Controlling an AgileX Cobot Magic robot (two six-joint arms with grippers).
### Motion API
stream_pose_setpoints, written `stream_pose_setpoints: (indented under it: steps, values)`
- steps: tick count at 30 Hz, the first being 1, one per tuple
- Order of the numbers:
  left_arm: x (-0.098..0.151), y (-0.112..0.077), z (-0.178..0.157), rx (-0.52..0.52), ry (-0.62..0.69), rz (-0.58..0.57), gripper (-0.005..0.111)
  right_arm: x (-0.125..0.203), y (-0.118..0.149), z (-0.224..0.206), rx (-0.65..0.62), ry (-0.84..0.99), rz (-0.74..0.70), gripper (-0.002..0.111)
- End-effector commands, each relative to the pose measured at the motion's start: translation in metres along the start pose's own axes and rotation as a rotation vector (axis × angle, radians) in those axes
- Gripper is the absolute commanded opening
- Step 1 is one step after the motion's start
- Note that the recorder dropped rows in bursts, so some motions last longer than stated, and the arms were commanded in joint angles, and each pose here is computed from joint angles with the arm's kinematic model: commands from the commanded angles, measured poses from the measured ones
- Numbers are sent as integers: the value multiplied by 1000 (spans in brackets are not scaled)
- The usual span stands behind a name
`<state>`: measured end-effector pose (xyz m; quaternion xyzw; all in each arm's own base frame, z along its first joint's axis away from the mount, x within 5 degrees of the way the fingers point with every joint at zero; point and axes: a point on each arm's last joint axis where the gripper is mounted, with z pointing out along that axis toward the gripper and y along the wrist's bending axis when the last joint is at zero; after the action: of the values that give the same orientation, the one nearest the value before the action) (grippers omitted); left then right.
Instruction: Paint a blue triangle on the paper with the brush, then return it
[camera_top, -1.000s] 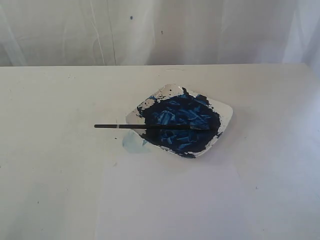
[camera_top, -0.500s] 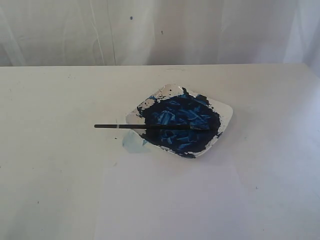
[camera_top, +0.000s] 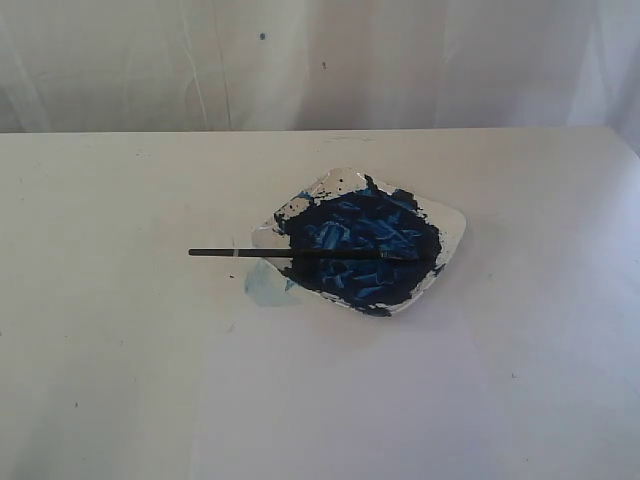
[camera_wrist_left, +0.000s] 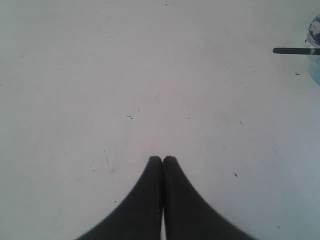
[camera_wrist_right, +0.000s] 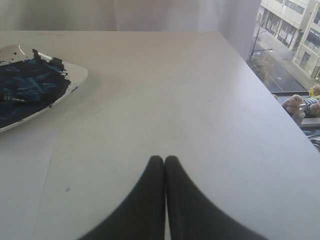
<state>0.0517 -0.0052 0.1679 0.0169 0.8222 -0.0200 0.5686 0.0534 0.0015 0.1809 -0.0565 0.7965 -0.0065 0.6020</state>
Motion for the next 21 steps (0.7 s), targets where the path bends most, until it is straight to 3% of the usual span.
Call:
stream_pose_setpoints:
  steps: [1,17,21]
  values:
    - [1,0,0,3,2,-3,0,-1,-1,0,13,-18,-11,0]
    - [1,0,0,4,-5,-7,0,-1,-1,0,13,-18,-11,0]
    - [1,-4,0,46,-7,-108,0,-9,0,-1,-1,-107,28,0]
